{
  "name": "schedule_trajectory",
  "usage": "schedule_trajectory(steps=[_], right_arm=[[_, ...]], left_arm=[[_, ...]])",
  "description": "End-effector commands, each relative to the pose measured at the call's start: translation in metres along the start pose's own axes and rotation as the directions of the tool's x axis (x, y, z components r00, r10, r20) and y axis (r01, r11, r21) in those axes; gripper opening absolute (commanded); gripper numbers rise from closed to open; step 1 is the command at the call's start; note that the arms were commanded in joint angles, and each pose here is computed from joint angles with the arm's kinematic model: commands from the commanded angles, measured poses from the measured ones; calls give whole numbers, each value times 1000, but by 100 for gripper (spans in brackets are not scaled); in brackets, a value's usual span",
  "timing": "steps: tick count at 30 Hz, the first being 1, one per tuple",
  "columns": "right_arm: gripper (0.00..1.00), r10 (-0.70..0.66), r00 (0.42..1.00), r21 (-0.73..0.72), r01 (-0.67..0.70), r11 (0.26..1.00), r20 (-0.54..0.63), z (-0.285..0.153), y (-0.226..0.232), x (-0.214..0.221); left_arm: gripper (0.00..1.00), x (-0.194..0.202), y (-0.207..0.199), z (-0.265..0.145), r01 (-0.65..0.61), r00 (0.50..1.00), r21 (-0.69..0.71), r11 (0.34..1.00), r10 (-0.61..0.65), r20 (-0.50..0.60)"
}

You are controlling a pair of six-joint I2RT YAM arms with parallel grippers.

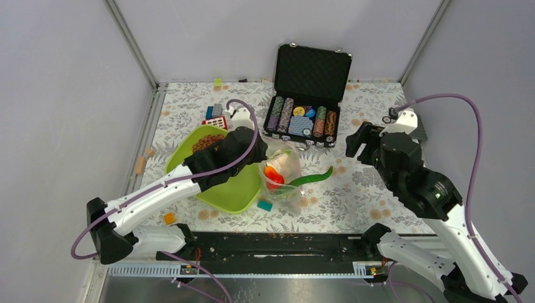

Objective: Place the food in the zip-top bag and seal the zipper
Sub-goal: Adjust the zipper food storage bag at the center of the board, then adjust the fake vegetable in the zipper food storage bag.

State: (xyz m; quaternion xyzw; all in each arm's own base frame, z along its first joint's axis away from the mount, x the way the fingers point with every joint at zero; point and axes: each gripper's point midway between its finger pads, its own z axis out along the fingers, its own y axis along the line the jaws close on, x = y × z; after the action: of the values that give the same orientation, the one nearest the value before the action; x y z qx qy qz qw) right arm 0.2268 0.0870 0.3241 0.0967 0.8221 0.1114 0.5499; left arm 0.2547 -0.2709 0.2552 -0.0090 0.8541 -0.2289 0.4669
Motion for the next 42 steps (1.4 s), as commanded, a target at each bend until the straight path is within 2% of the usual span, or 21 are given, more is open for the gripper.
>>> schedule_trajectory(steps=[1,4,9,15,20,24,25,28,30,31,34,37,42], right_arm=[[77,36,991,-93,-24,995,129,-21,8,-36],[79,-2,990,-362,54,931,143,-47,42,-32],[88,70,973,-610,80,788,218,-90,60,-21],[94,-33,992,-780,119,615,125,-103,96,11],[93,-35,996,-776,84,625,79,-76,111,18],[78,-43,999,-812,34,583,11,-67,130,27],[71,-51,999,-821,19,571,-12,-66,134,31],[40,-76,992,-848,-41,528,-96,-67,143,45],[8,-76,991,-861,-59,505,-112,-70,147,47],[0,-76,991,-864,-56,500,-109,-71,147,47],[0,-100,993,-825,3,564,-65,-62,141,41],[0,-226,974,-705,138,696,-33,-47,125,34],[0,-386,920,-576,285,766,-59,-40,105,19]], left_arm=[[0,-16,-1,-5,74,996,20,997,-75,46],[0,-17,2,-4,93,995,-2,996,-93,46],[0,-19,8,2,136,990,-44,990,-134,31],[0,-21,5,5,159,987,-45,986,-158,30],[0,-20,4,6,172,985,-46,984,-171,27],[0,-22,3,5,183,983,-43,982,-181,32],[0,-23,2,5,184,983,-43,982,-183,33],[0,-25,-1,5,183,983,-27,983,-182,35],[0,-26,-2,5,184,983,-23,983,-183,34],[0,-26,-3,4,186,982,-22,982,-185,34],[0,-27,-5,3,193,981,-8,981,-193,29],[0,-29,-15,1,185,982,44,982,-186,21],[0,-33,-29,3,164,986,82,983,-164,3]])
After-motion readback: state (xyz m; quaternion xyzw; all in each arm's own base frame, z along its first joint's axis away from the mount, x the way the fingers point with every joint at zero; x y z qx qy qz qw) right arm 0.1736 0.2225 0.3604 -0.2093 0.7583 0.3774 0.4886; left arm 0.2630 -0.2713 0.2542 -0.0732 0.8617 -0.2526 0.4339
